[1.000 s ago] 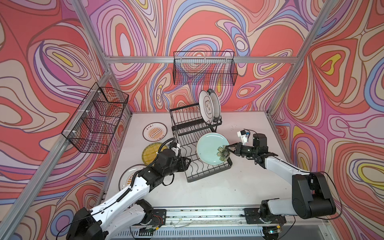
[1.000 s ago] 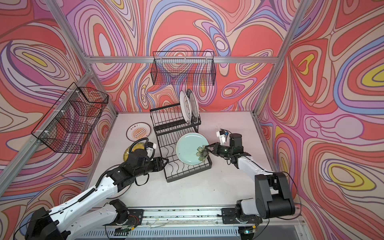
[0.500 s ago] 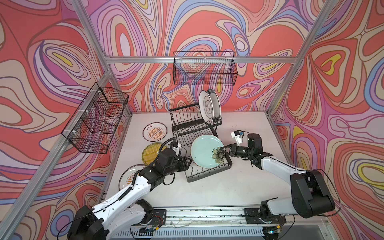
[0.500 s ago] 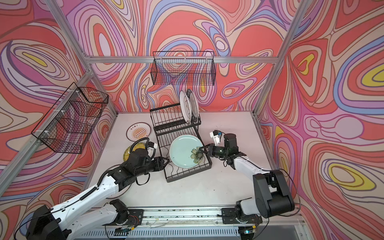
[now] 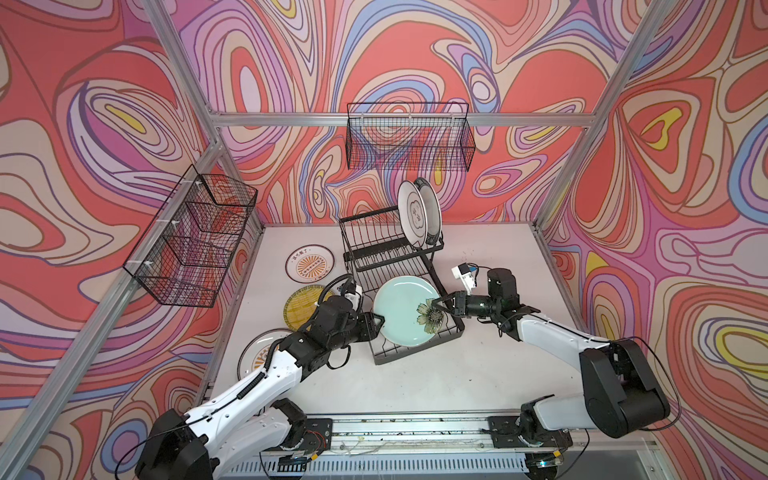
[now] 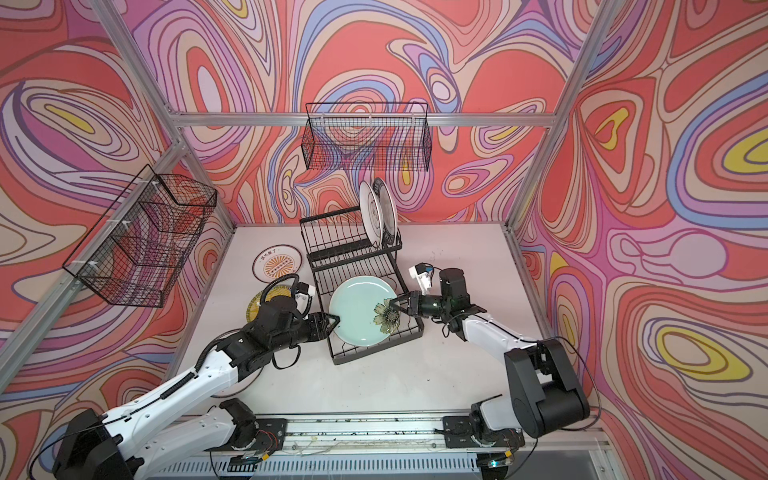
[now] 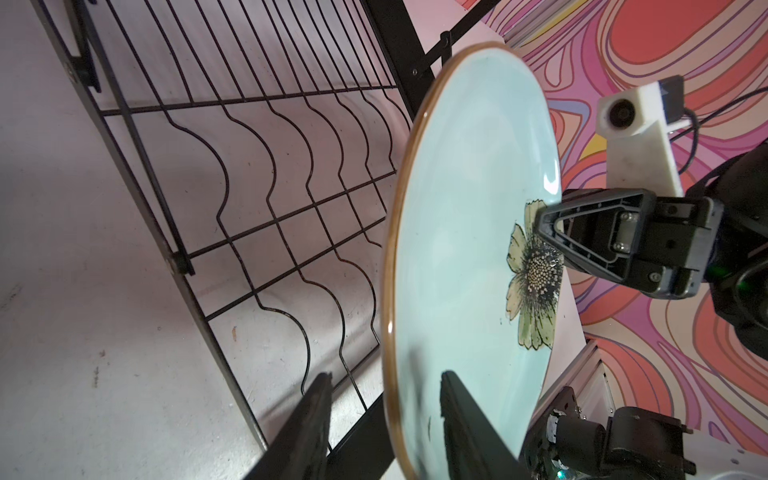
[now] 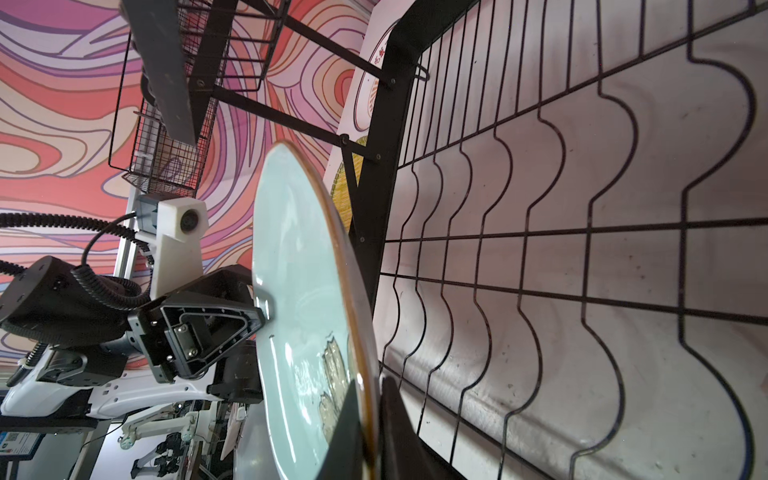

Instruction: Load the plates into the dish rack

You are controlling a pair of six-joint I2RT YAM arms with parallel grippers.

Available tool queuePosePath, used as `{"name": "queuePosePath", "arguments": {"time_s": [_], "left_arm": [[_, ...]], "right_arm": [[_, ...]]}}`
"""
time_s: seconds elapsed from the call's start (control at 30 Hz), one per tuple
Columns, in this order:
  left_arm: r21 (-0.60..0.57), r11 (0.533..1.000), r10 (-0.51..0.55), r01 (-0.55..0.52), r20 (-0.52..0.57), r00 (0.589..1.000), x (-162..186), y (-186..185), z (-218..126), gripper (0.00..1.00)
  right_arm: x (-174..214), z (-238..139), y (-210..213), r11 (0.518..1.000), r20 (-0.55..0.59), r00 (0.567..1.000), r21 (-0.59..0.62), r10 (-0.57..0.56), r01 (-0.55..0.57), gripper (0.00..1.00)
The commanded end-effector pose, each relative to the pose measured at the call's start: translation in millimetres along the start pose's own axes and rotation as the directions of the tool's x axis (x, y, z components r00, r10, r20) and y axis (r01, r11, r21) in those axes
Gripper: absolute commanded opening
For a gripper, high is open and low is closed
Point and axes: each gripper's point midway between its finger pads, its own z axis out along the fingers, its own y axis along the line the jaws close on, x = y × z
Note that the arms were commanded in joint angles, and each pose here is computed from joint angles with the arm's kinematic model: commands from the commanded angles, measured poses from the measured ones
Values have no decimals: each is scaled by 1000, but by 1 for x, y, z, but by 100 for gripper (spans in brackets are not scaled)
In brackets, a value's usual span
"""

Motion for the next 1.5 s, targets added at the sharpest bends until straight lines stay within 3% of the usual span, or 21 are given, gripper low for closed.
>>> {"name": "queuePosePath", "arguments": {"time_s": [0.0,0.23,0.9,1.17,1.47], "left_arm": [[34,999,11,-12,21,1000,-10,-13,-2,44],[36,999,11,-12,20,1000,-9,-14,-2,36],[49,999,8,-9,18,1000,-7,-14,-2,1],[59,998,-3,0,50,999,-10,-14,-6,0],[60,998,-4,0,64,998,-9,-12,-9,0]], "right_arm": [[-12,-3,35,988,21,993,-101,-119,121,0],[-11,-2,34,989,17,993,-92,-119,120,0],[-9,2,40,988,29,992,-96,-120,122,0],[-4,6,46,986,27,993,-119,-113,116,0],[2,17,55,981,14,993,-157,-116,117,8]]}}
